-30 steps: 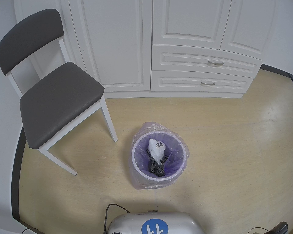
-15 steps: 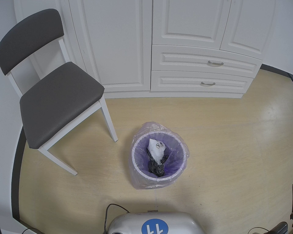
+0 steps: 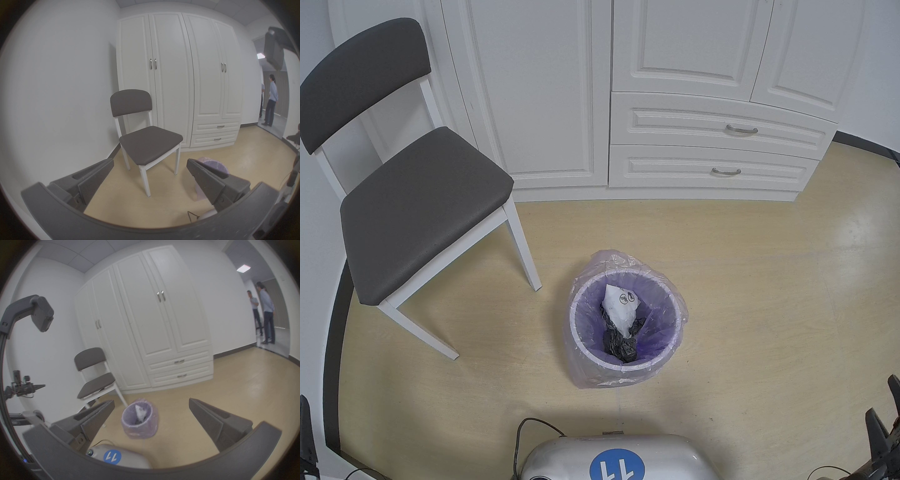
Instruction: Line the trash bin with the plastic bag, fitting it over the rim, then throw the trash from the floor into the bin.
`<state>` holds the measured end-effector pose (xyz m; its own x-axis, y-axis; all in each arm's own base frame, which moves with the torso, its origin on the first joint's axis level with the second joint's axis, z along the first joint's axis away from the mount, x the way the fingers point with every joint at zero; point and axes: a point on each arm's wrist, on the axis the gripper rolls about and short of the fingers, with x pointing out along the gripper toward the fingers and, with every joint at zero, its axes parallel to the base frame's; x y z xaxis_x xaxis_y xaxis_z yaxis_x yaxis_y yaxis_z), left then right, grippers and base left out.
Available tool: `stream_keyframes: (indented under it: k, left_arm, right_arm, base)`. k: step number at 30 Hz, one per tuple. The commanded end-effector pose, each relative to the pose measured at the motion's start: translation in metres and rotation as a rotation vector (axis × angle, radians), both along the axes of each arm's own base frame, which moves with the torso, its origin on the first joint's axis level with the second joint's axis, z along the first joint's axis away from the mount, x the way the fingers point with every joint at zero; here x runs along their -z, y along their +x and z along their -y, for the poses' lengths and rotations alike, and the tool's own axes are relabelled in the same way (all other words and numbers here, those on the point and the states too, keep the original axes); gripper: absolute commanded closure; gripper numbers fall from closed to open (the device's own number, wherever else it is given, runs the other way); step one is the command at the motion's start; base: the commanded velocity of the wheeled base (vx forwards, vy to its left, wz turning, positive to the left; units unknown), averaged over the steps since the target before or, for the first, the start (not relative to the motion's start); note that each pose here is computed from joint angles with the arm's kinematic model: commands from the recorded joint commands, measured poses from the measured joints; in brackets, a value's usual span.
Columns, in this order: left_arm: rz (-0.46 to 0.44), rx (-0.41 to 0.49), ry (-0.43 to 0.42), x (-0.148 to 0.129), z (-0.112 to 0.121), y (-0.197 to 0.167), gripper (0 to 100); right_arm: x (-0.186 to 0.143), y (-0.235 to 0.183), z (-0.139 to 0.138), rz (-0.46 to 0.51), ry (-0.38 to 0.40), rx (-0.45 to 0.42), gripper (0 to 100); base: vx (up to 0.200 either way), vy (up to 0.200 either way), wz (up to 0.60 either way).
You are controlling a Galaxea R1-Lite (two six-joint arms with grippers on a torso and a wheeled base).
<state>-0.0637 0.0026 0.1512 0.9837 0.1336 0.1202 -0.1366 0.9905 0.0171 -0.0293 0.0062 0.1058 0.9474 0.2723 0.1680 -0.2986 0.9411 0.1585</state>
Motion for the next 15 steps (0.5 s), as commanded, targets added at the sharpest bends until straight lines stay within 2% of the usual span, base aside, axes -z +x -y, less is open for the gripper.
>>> stream_keyframes:
  k: [1,6,7,11,15]
  left_arm:
    - [-0.012,-0.031,0.043,0.0070,-0.0005,0.0025,0]
    - [-0.023,-0.033,0.067,0.0095,-0.0006,0.0042,0]
    - [-0.027,-0.031,0.064,0.0106,-0.0005,0.0048,0]
    - [-0.031,-0.028,0.062,0.0117,-0.0005,0.0055,0]
    - [-0.020,-0.028,0.069,0.0135,-0.0004,0.0081,0]
  right_arm:
    - [0.0039,-0.0008,-0.0012,-0.015,-0.012,-0.056,0]
    - [0.0034,-0.0011,-0.0014,-0.009,-0.024,-0.062,0]
    - [0.0032,-0.0009,-0.0012,0.004,-0.050,-0.046,0]
    - [0.0003,-0.0016,-0.0002,0.024,-0.071,0.006,0]
    - [-0.0013,-0.0015,0.0030,0.049,-0.149,0.169,0]
  base:
    - [0.000,0.000,0.00]
    - [0.000,0.000,0.00]
    - [0.000,0.000,0.00]
    - [0.000,0.000,0.00]
    - [0.000,0.000,0.00]
